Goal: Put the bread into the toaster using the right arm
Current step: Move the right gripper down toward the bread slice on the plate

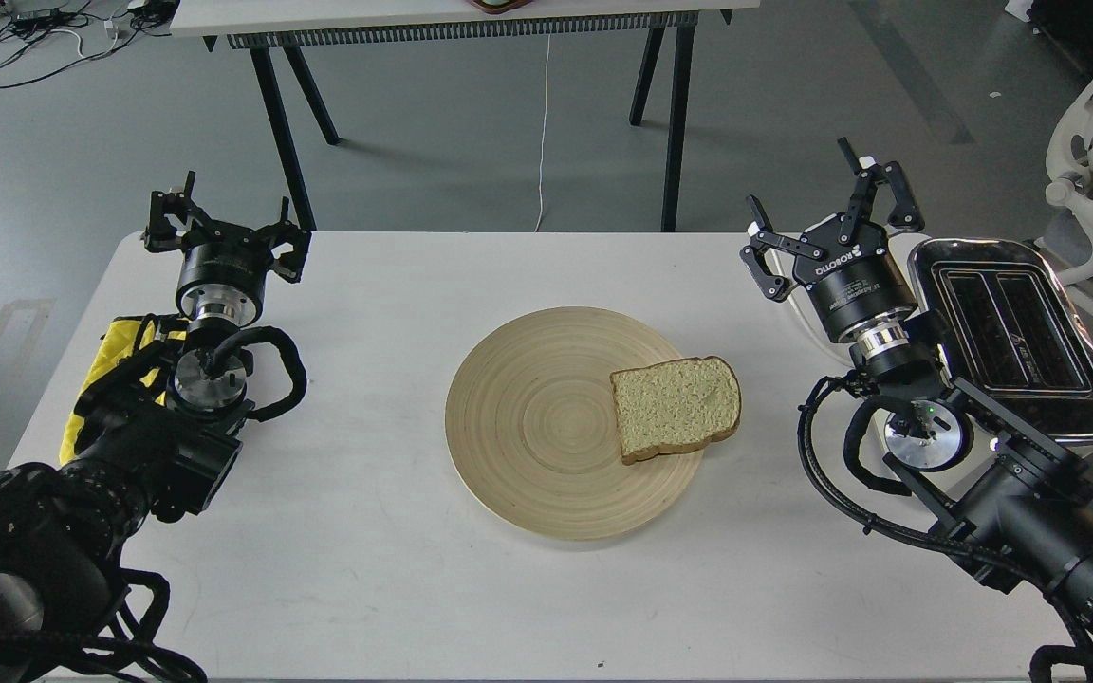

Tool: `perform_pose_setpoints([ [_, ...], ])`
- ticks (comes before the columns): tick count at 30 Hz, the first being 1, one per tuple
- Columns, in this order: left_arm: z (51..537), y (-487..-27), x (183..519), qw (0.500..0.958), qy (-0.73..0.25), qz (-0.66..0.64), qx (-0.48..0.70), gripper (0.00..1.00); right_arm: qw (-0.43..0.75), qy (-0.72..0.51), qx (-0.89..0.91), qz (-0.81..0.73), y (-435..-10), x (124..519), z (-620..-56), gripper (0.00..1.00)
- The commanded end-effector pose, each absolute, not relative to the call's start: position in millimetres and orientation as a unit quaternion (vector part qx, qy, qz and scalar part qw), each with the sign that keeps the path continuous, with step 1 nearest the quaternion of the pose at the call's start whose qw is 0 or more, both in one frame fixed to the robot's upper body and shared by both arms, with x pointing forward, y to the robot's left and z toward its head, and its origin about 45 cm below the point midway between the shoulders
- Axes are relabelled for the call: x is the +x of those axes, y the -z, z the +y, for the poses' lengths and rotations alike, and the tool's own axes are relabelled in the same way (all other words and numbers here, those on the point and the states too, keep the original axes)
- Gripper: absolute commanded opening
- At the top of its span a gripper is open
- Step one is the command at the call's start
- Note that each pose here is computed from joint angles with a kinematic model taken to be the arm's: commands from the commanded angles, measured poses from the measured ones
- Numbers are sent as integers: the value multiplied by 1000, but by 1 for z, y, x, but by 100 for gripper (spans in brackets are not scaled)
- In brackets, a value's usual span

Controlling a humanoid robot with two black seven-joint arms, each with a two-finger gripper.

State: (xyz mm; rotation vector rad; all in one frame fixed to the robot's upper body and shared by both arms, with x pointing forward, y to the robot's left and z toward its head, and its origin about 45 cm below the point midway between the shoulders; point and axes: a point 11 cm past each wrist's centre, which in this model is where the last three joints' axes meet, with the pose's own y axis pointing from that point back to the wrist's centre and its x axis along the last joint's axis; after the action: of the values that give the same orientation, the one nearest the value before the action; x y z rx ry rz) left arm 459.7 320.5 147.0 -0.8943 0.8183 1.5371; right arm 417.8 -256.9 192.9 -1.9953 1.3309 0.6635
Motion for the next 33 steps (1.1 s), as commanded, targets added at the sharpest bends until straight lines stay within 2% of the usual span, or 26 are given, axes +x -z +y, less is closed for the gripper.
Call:
perform_pose_setpoints([
  [1, 320, -146, 459, 558, -652, 347, -378, 100, 323, -255, -758, 506, -192, 418, -255, 99],
  [10, 321, -146, 459, 557, -652, 347, -379, 100, 309, -245, -766, 507, -202, 423, -235, 99],
  [22, 321, -146, 459, 557, -652, 347, -379, 100, 25, -19, -797, 603, -225, 422, -190, 99],
  [33, 321, -146, 459, 557, -652, 347, -379, 100, -142, 97, -778, 604, -197, 389, -270, 99],
])
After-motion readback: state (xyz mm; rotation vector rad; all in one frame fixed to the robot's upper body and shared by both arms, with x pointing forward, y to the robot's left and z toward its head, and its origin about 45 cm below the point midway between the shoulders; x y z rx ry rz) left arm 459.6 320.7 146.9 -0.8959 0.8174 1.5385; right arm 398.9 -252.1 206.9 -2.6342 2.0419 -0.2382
